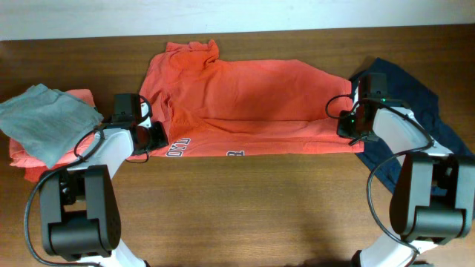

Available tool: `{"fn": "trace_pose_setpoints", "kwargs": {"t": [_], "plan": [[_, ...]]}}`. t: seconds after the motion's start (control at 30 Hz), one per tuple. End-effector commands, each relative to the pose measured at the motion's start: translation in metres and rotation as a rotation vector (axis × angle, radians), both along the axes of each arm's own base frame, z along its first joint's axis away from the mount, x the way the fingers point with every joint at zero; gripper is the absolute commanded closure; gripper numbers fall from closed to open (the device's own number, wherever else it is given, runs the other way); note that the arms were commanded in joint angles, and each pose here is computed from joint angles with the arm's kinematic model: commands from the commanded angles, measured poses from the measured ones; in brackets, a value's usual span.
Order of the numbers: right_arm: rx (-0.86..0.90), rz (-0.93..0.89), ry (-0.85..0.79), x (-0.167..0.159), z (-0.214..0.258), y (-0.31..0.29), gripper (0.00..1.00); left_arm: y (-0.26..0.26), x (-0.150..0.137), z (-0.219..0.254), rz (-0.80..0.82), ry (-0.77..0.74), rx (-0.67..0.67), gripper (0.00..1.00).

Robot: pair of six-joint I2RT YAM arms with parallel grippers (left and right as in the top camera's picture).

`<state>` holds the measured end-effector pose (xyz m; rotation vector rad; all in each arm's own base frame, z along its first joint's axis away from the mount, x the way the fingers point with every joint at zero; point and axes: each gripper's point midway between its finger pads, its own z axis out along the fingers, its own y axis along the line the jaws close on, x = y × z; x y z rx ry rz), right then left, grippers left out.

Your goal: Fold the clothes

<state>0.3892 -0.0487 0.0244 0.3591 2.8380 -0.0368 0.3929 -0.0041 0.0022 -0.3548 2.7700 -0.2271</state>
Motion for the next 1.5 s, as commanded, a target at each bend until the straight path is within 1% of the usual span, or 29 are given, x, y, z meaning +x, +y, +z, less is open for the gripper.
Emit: {"fn": "trace_pose_setpoints", "kwargs": {"t": [0.0, 0.07, 0.1, 0.13, 0.17, 0.3, 0.4, 0.6, 0.63, 0.73, 0.8, 0.9, 1.47], "plan": [[-0.01, -0.043, 0.035, -0.003, -0.014, -0.007, 0.65, -0.001, -0.032, -0.046, -0.001, 0.15, -0.003, 0.5], [-0.009, -0.043, 0.051, -0.005, -0.02, -0.006, 0.66, -0.001, -0.032, -0.046, -0.001, 0.15, -0.003, 0.51], [-0.009, -0.043, 0.052, -0.005, -0.021, -0.006, 0.75, -0.001, -0.032, -0.046, -0.001, 0.15, -0.003, 0.5], [-0.01, -0.043, 0.05, -0.005, -0.021, -0.007, 0.89, -0.001, -0.032, -0.046, -0.001, 0.151, -0.003, 0.5], [-0.01, -0.043, 0.048, -0.004, -0.02, -0.007, 0.96, -0.001, -0.032, -0.046, -0.001, 0.15, -0.003, 0.5], [-0.012, -0.055, 0.035, 0.0, -0.011, -0.008, 0.96, -0.001, -0.032, -0.046, -0.001, 0.151, -0.003, 0.5], [-0.015, -0.055, -0.001, 0.009, 0.006, -0.009, 0.96, -0.001, -0.032, -0.046, -0.001, 0.151, -0.003, 0.51], [-0.025, -0.056, -0.106, 0.038, 0.041, -0.012, 0.96, -0.001, -0.032, -0.046, -0.001, 0.151, -0.003, 0.51], [-0.029, -0.056, -0.152, 0.05, 0.049, -0.014, 0.96, -0.001, -0.032, -0.046, -0.001, 0.151, -0.003, 0.5], [-0.049, -0.062, -0.24, 0.069, 0.059, -0.019, 0.94, -0.001, -0.032, -0.046, -0.001, 0.151, -0.003, 0.5], [-0.079, -0.102, -0.251, 0.07, 0.061, -0.026, 0.92, -0.001, -0.032, -0.046, -0.001, 0.151, -0.003, 0.51], [-0.079, -0.113, -0.252, 0.07, 0.061, -0.029, 0.92, -0.001, -0.033, -0.046, -0.001, 0.155, -0.004, 0.5], [-0.078, -0.111, -0.233, 0.066, 0.059, -0.028, 0.91, -0.001, -0.033, -0.046, 0.0, 0.154, -0.003, 0.51]]}}
